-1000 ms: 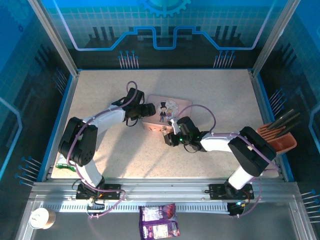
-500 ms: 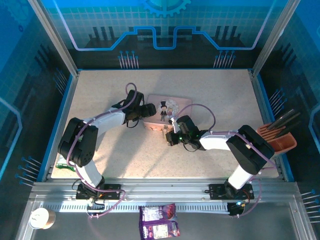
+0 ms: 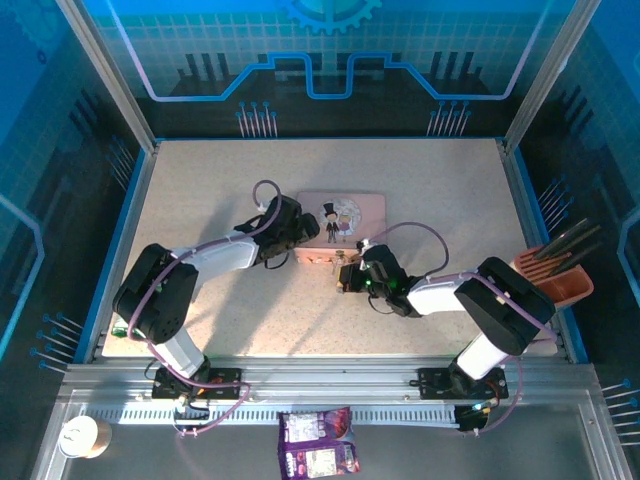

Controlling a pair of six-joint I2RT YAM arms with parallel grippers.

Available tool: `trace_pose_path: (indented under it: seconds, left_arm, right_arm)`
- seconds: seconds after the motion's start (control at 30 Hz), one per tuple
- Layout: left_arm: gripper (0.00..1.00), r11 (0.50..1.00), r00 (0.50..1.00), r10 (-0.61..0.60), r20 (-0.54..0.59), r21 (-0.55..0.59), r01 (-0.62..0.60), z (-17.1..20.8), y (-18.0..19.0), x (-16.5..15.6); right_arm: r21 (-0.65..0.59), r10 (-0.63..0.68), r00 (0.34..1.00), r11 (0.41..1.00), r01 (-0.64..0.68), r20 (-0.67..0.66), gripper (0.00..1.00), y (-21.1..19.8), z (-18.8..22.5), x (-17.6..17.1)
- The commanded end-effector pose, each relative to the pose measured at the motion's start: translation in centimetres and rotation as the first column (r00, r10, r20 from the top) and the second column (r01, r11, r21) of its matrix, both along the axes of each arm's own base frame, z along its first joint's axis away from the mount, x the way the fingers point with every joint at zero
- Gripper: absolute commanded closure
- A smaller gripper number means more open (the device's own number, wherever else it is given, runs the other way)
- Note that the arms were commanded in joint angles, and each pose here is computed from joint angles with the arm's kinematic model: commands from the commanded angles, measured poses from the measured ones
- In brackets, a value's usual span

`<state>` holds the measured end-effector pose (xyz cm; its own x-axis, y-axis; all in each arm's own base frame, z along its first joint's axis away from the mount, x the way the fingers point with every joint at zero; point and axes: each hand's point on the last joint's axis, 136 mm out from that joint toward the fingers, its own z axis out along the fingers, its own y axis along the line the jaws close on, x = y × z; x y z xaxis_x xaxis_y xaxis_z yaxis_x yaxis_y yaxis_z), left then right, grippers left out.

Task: Unlock the padlock with the key

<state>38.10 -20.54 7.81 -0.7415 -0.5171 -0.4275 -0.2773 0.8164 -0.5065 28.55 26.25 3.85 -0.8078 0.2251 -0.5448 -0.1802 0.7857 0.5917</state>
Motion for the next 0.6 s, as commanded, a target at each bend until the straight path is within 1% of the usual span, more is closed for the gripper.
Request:
trace_pose_path:
  seconds: [0.0, 0.17, 0.3, 0.57]
  left_arm:
    - [0.21, 0.997, 0.980, 0.001, -0.200, 0.072, 0.014, -4.6, 0.5, -5.4]
    - [0.20, 0.998, 0.981, 0.007, -0.196, 0.069, 0.007, -4.5, -0.3, -6.4]
    - [0.21, 0.998, 0.979, -0.003, -0.202, 0.056, 0.015, -5.0, -1.5, -7.4]
    - [0.21, 0.999, 0.976, -0.027, -0.215, 0.040, 0.037, -5.6, -3.2, -8.3]
  right_arm:
    - [0.108, -0.171, 0.984, 0.980, 0.165, 0.045, 1.00, -1.0, 2.0, 2.0]
    - [0.170, -0.269, 0.963, 0.950, 0.261, 0.026, 1.00, -2.1, 2.5, 2.4]
    - [0.197, -0.353, 0.936, 0.918, 0.343, 0.013, 1.00, -3.4, 3.1, 3.2]
    - [0.266, -0.460, 0.887, 0.852, 0.452, -0.032, 1.00, -5.1, 3.9, 4.8]
